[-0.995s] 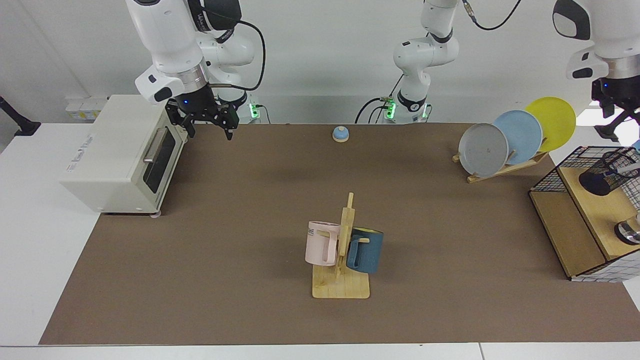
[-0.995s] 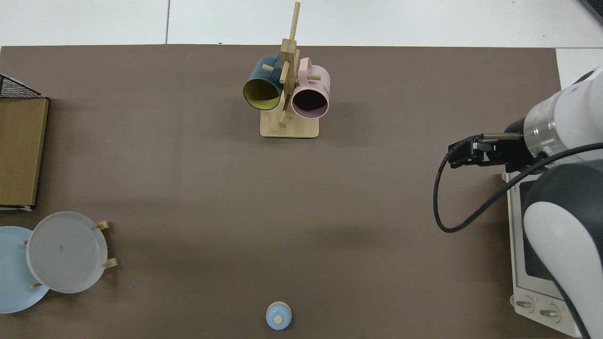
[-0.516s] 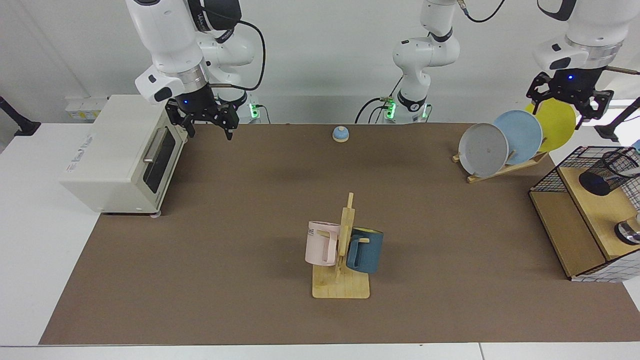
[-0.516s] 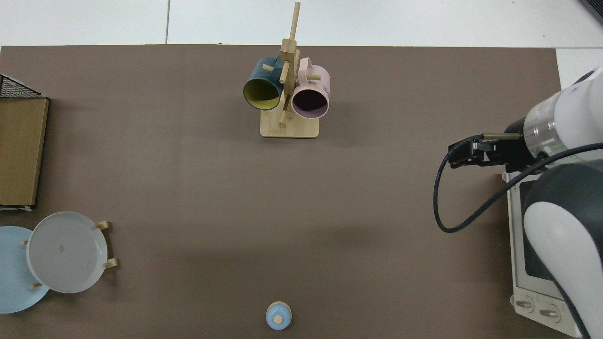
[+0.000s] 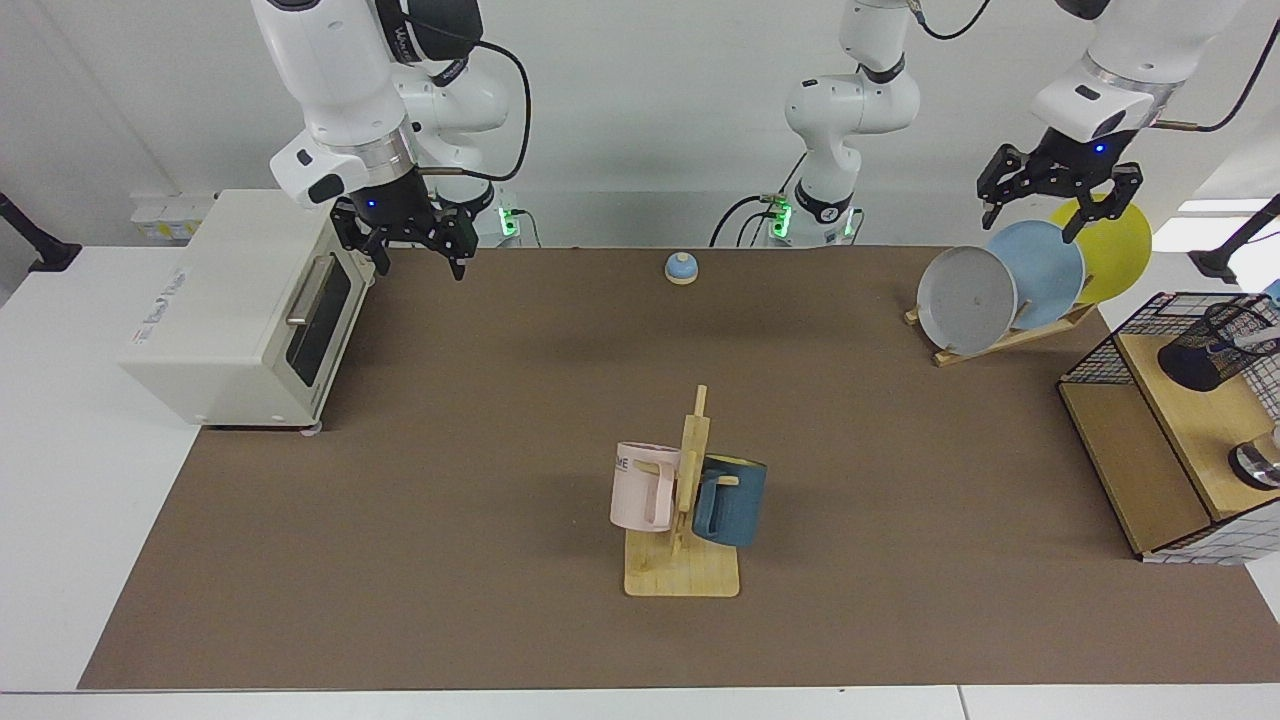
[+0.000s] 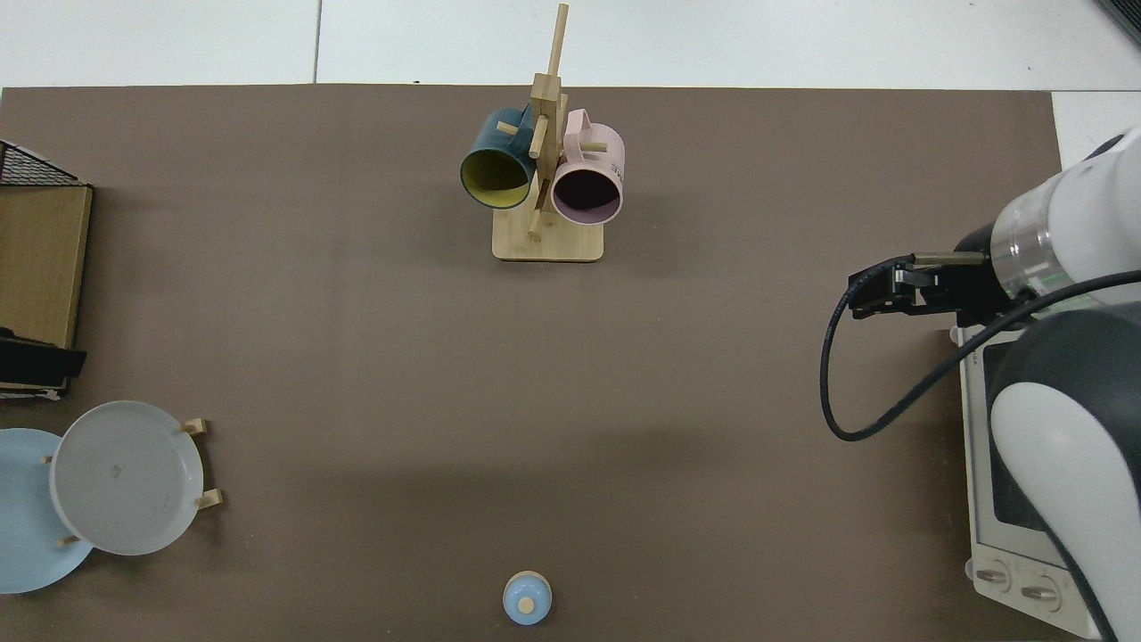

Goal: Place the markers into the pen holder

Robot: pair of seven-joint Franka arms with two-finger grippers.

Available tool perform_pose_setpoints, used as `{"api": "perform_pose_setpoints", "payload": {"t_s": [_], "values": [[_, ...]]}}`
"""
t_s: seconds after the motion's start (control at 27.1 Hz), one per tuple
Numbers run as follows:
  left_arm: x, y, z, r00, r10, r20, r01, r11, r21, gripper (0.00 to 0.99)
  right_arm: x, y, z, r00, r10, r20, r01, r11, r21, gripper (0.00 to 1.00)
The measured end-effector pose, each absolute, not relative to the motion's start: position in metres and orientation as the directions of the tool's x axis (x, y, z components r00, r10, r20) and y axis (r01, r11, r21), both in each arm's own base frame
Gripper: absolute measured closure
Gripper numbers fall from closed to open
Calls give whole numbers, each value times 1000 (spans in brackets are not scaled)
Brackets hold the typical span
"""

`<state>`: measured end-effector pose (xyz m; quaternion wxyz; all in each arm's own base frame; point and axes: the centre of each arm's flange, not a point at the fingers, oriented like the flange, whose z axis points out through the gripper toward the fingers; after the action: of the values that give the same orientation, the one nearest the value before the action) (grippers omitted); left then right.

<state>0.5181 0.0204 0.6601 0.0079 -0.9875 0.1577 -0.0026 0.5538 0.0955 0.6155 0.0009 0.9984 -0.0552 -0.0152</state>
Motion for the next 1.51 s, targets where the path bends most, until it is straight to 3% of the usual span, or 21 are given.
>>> {"api": "perform_pose_setpoints", "payload": {"t_s": [0.74, 1.29, 1.51], "values": [[541, 4, 668, 958, -281, -51, -281, -960, 9, 0, 554, 96, 616, 993, -110, -30, -110, -994, 3, 0], [542, 3, 679, 963, -271, -8, -271, -963, -2, 0, 554, 96, 616, 993, -110, -30, -110, -994, 3, 0], [548, -2, 672, 980, -200, -7, -200, -979, 32, 4, 554, 96, 616, 993, -110, -30, -110, -994, 3, 0]]}}
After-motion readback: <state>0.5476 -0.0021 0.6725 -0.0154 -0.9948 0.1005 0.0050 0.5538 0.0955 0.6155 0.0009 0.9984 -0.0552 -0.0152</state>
